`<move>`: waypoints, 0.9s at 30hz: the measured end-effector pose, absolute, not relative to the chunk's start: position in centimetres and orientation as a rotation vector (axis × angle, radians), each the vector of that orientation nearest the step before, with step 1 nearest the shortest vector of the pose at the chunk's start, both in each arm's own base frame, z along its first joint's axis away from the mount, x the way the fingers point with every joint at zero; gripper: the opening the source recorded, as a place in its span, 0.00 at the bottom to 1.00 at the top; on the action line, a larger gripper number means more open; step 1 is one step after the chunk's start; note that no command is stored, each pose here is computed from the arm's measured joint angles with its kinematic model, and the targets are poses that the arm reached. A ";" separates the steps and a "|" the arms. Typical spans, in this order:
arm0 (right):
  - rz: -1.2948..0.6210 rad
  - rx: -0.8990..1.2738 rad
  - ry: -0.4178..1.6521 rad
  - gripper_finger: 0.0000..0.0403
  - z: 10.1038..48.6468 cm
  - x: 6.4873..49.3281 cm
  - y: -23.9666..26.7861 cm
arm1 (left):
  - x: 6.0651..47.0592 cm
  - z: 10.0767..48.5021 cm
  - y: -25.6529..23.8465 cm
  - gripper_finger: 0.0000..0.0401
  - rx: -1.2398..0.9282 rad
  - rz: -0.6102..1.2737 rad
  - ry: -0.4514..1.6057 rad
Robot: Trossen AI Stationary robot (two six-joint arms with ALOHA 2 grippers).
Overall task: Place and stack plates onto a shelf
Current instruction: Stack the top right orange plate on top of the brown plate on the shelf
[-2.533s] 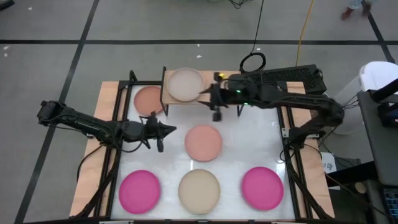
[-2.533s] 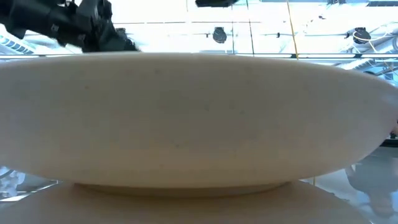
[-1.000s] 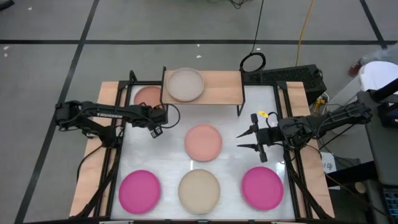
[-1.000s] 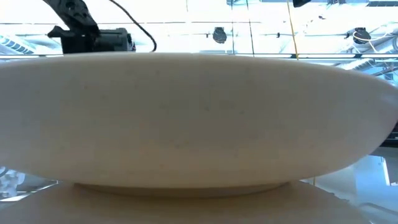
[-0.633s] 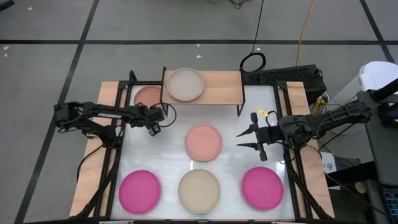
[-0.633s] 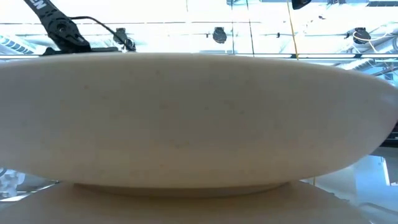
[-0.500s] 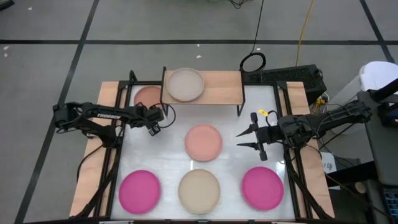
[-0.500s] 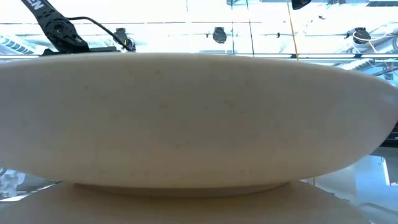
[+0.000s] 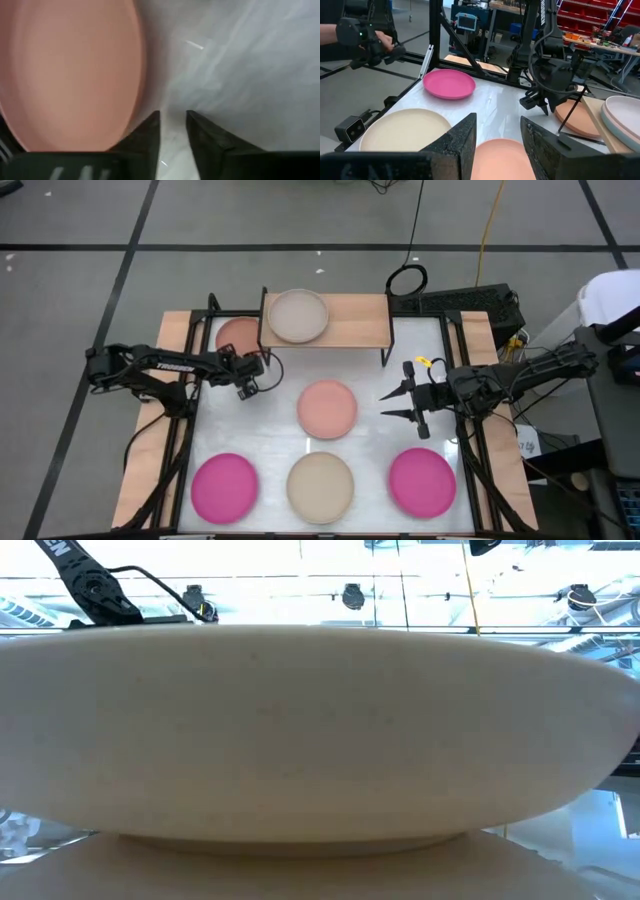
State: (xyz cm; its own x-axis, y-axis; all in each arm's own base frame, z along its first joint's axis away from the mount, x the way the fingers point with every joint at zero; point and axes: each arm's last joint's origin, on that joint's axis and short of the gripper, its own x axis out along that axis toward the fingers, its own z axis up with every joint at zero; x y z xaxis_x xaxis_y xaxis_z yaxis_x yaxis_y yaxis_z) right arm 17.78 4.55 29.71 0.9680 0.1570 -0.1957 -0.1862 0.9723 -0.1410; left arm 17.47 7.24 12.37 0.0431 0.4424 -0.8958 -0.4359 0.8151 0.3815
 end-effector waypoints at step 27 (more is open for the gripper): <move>0.172 -0.148 0.168 0.34 28.2 17.9 4.6 | 17.0 15.3 5.3 0.21 0.097 0.710 1.212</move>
